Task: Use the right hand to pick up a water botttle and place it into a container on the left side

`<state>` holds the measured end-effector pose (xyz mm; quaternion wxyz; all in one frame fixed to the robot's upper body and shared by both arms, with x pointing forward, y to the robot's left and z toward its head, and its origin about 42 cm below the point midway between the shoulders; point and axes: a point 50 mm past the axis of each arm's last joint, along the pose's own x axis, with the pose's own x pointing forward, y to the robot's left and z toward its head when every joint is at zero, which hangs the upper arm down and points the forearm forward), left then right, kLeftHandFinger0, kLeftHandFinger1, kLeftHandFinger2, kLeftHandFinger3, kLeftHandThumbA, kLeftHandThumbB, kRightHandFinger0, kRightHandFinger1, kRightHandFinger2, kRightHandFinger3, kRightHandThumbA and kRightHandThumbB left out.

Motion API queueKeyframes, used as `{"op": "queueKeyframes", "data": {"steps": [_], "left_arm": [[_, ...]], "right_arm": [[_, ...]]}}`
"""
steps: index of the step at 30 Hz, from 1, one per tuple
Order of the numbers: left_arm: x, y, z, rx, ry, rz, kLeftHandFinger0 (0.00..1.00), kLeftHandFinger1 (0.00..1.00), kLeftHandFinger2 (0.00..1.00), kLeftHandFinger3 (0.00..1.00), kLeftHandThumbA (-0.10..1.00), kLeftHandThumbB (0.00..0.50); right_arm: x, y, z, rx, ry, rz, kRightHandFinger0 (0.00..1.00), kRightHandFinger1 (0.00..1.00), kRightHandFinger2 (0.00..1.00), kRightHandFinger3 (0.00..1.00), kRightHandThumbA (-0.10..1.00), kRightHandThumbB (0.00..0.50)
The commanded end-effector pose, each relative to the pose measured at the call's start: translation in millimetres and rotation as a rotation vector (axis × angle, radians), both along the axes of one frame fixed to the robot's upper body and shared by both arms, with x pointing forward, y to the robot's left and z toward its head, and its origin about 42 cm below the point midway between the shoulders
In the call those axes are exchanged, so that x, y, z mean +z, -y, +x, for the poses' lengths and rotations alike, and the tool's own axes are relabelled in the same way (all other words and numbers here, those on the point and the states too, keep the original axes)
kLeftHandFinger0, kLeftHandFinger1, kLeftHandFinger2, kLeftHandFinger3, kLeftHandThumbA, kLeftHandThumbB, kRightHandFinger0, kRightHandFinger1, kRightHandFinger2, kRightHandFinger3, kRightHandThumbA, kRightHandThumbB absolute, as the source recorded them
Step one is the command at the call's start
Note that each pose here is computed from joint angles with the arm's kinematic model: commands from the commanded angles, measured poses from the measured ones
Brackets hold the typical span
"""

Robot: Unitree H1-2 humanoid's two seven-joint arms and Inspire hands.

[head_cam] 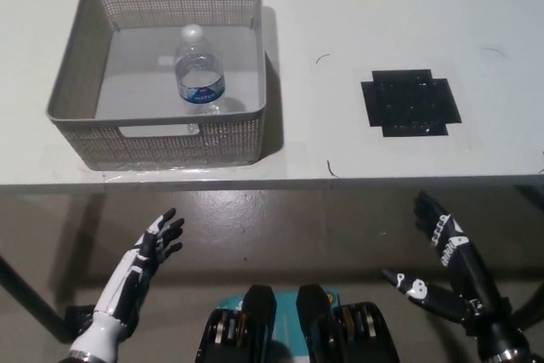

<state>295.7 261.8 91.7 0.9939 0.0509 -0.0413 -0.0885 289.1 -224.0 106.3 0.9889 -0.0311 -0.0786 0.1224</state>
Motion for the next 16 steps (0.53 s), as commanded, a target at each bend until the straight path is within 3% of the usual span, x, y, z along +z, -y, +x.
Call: {"op": "queueKeyframes", "data": {"steps": [1, 16], "left_arm": [[13, -5, 0, 0.015, 0.066, -0.003, 1.00, 1.00, 1.00, 1.00, 1.00, 0.155], [6, -15, -9, 0.037, 0.047, 0.007, 1.00, 1.00, 1.00, 1.00, 1.00, 0.147]], "right_arm": [[5, -4, 6, 0.059, -0.032, 0.082, 1.00, 1.00, 1.00, 1.00, 1.00, 0.302], [-5, -4, 4, 0.029, -0.035, 0.080, 1.00, 1.00, 1.00, 1.00, 1.00, 0.257]]}}
